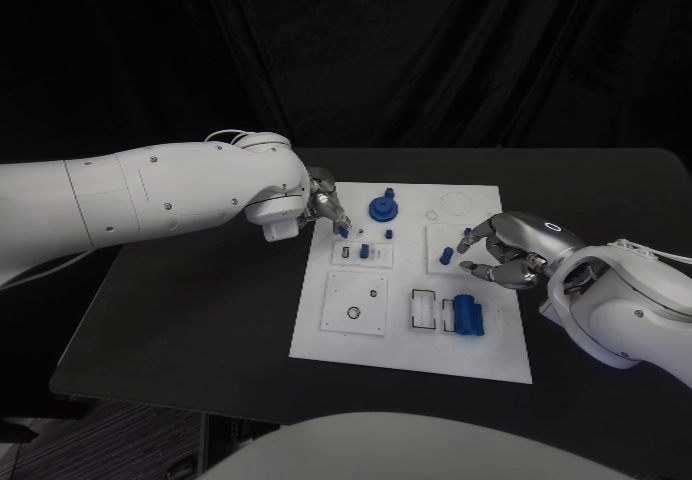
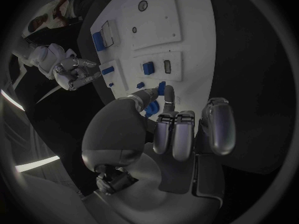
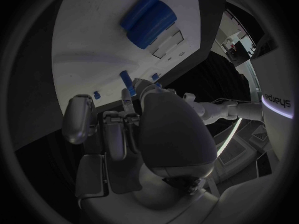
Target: Assemble the parts on the task board
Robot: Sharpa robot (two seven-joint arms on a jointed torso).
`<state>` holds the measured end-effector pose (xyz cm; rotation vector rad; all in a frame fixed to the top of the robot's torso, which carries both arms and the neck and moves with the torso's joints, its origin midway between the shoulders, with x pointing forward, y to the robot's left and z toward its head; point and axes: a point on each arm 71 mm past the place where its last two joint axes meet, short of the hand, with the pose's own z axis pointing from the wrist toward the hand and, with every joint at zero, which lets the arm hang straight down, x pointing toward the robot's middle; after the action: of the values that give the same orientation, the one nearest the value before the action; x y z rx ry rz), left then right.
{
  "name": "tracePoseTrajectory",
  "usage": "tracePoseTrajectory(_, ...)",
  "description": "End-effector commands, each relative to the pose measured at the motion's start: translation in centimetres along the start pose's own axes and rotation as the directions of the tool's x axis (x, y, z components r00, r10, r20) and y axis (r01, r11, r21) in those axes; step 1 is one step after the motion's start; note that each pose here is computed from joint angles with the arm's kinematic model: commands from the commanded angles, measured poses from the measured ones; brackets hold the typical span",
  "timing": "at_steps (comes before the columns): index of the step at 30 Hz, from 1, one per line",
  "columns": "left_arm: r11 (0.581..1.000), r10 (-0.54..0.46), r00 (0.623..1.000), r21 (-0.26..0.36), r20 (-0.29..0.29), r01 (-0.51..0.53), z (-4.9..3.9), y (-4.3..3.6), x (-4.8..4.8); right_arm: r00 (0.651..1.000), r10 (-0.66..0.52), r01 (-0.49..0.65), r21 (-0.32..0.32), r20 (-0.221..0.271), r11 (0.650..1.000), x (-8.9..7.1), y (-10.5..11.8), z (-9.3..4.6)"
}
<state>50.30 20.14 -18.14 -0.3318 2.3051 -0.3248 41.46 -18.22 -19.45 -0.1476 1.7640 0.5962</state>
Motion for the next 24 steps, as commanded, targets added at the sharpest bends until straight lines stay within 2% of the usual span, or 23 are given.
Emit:
tracePoseTrajectory(1, 0.999, -0.012, 1.0, 0.038, -0.001, 0.012, 0.03, -0.22, 0.27, 1.0, 0.003, -0.003, 0.014, -0.001, 1.0, 0.1, -0.1, 0.0)
tracePoseTrajectory(13, 0.999, -0.019, 1.0, 0.041, -0.024, 0.02, 0.29, 0.4, 1.51, 1.0, 0.003, -0.003, 0.016, -0.001, 1.0, 0.1, -0.1, 0.0)
tracePoseTrajectory(24, 0.998, -0.025, 0.999, 0.05, -0.036, 0.027, 0.58, 0.95, 2.04, 1.0, 0.002, -0.002, 0.013, -0.004, 1.0, 0.1, -0.1, 0.0)
